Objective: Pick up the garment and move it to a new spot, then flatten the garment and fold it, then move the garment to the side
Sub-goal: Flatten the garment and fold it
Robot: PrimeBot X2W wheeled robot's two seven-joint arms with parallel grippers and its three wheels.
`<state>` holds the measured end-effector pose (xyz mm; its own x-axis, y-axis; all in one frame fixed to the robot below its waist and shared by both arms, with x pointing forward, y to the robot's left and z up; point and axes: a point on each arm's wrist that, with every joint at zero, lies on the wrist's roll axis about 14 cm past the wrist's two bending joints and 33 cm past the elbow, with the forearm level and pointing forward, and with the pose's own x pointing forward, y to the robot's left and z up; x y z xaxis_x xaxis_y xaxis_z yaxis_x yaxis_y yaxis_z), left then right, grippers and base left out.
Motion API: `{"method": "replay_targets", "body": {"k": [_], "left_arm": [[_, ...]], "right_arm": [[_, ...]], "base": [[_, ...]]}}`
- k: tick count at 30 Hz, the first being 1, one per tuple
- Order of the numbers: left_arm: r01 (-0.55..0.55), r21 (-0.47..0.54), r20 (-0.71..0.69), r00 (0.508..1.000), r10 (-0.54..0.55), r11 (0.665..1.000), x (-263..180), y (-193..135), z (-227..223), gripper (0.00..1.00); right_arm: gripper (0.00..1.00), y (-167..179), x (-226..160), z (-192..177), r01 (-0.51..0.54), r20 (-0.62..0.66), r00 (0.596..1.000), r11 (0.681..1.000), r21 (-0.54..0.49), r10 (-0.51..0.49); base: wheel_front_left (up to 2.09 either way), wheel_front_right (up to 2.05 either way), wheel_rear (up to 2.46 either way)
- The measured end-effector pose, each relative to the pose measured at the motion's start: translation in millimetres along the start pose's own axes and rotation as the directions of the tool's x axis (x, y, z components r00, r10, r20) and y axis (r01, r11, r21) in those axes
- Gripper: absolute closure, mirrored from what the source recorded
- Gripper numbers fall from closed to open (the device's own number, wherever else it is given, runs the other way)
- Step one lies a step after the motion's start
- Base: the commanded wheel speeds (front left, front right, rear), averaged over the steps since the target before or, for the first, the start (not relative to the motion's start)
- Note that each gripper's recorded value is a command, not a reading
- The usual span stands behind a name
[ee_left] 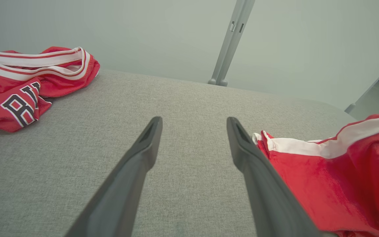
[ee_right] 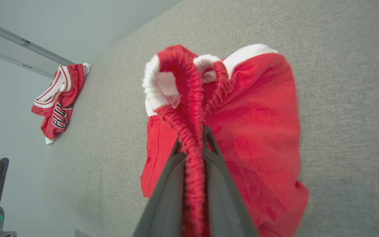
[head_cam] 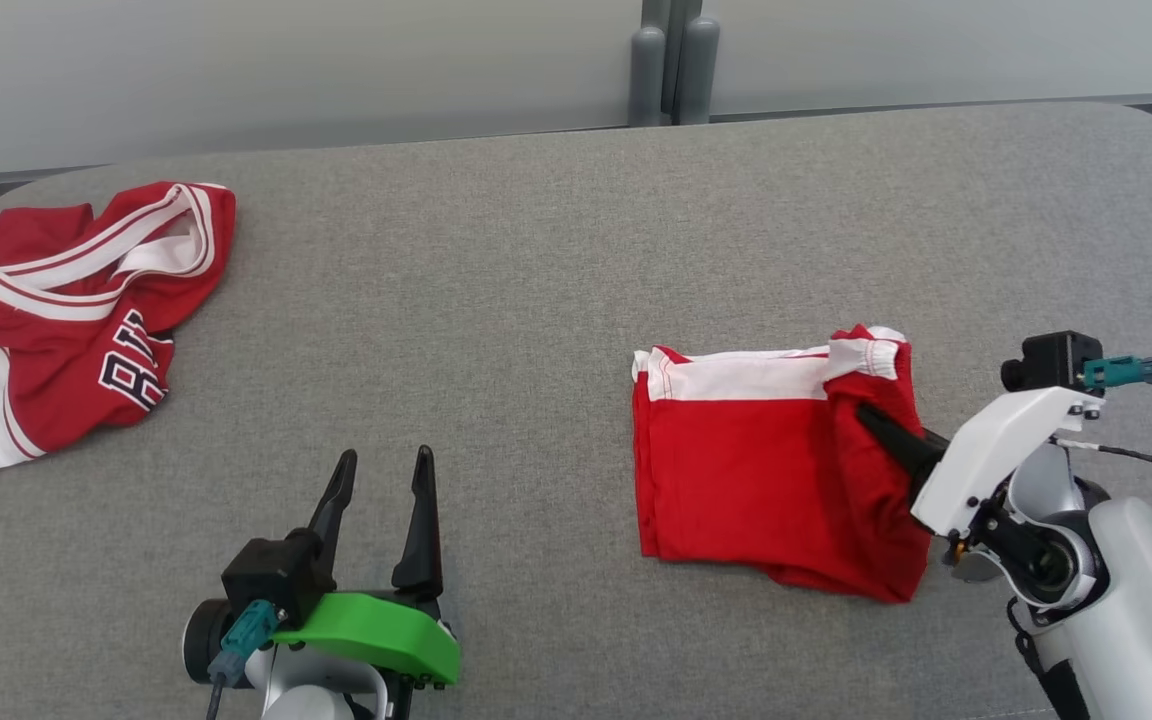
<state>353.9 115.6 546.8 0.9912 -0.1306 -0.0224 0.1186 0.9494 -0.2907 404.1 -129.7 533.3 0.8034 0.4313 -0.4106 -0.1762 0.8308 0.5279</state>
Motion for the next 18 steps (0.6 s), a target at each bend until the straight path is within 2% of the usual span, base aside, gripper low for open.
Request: {"method": "replay_targets", "body": {"k": [4,10,18], "left_arm": [[-0.007,-0.006,0.004,1.0,0.007,1.0,-4.3,0.9,1.2,0.0],[-0.031,-0.015,0.016,0.999,0.032,0.999,-10.5,6.3,5.0,0.0],[-0.065,-0.021,0.026,0.998,0.065,0.998,-15.1,16.0,8.0,0.0]], "right_arm": [[1.0,24.0,12.2,-11.8,-0.045,-0.029,0.999,0.999,0.003,0.045],[1.0,48.2,33.6,-34.0,-0.069,-0.096,0.993,0.996,-0.05,0.064],[1.0,50.9,58.9,-50.8,-0.047,-0.154,0.988,0.994,-0.099,0.032]], "base": [[0.0,0.0,0.0],[0.0,0.0,0.0],[0.0,0.0,0.0]]}}
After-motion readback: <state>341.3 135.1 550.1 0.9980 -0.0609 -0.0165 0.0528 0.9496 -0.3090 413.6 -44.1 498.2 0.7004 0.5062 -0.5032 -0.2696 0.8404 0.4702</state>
